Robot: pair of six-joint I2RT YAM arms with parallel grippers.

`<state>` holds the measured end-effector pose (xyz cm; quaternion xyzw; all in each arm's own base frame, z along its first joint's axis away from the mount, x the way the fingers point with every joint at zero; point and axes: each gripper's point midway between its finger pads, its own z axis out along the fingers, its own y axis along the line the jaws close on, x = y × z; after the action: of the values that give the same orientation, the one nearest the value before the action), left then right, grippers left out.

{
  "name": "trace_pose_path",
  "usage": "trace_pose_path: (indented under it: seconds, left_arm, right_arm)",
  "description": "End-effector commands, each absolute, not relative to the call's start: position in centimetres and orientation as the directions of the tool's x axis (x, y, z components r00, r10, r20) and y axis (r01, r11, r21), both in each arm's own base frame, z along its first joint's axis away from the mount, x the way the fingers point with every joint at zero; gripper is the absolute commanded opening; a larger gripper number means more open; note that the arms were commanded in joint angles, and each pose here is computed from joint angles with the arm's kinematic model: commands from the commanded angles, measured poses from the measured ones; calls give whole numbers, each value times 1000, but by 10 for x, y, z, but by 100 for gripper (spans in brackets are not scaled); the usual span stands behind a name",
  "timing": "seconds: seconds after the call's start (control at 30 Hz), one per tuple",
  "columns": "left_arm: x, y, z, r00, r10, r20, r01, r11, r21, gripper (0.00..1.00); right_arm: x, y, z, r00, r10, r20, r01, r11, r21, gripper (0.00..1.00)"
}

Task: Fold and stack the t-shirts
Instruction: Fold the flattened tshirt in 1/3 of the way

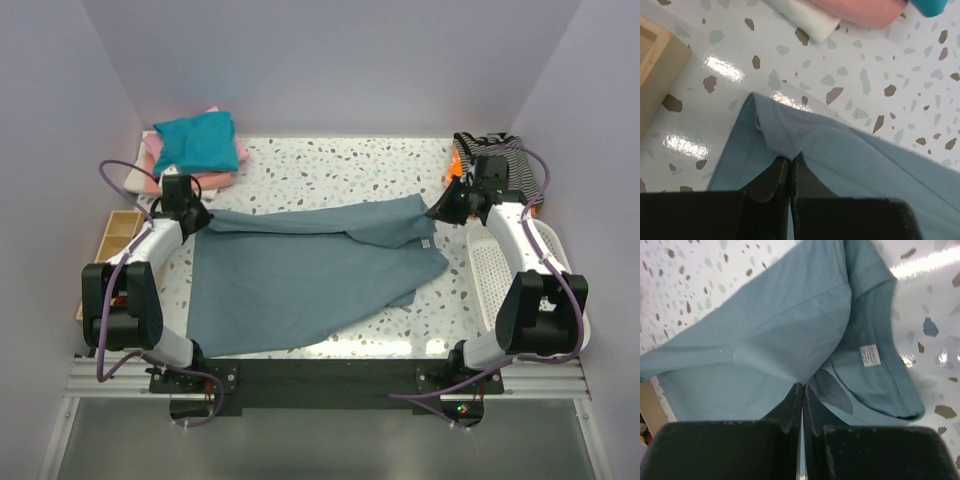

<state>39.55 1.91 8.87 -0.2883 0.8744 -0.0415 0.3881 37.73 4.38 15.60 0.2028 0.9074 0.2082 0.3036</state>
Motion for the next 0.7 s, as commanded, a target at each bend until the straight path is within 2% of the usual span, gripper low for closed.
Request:
trace_pose_path:
  seconds: [0.0, 0.03, 0.2, 0.23, 0.27, 0.3, 0.33, 0.37, 0.43, 0.47, 0.53, 0.57, 0.67]
  left_arm:
    - [377, 26, 68, -572, -529, -626, -502, 830, -242, 4]
    - [372, 27, 62, -581, -529, -618, -509, 829, -231, 16]
    - [366, 28, 52, -594, -524, -610, -514, 831, -213, 24]
    - [368, 28, 52, -598, -524, -607, -515, 831, -210, 32]
    - [367, 29, 50, -602, -523, -603, -518, 831, -203, 38]
    - [365, 30, 47, -610, -523, -595, -524, 830, -193, 44]
    - [365, 30, 47, -611, -523, -594, -526, 829, -189, 57]
    - [363, 31, 48, -607, -529, -593, -533, 825, -190, 62]
    - [359, 32, 49, -602, -532, -595, -541, 820, -186, 66]
    - [358, 33, 58, -580, -538, -612, -547, 814, -197, 68]
    - [357, 35, 67, -559, -540, -629, -550, 809, -207, 70]
    - [359, 33, 78, -542, -538, -646, -539, 812, -224, 71]
    - [376, 22, 103, -509, -543, -668, -477, 824, -306, 71]
  right_arm:
    - [357, 42, 127, -772, 488, -408, 286, 839, 462, 0]
    - [352, 38, 118, -772, 490, -406, 308, 846, 436, 0]
    - [351, 17, 107, -754, 480, -448, 358, 873, 333, 0]
    - [352, 12, 108, -752, 476, -456, 368, 877, 308, 0]
    - [352, 11, 104, -758, 475, -447, 375, 878, 298, 15]
    - [350, 10, 102, -762, 477, -437, 382, 877, 291, 18]
    - [350, 10, 102, -760, 484, -434, 389, 874, 292, 20]
    - [349, 10, 104, -754, 486, -443, 391, 873, 292, 26]
    - [351, 7, 114, -725, 494, -480, 402, 870, 287, 32]
    - [352, 2, 127, -696, 493, -523, 406, 870, 280, 39]
    - [360, 1, 145, -657, 495, -568, 395, 869, 299, 40]
    - [368, 6, 156, -635, 495, -593, 363, 869, 336, 45]
    - [389, 20, 175, -612, 506, -608, 291, 859, 422, 45]
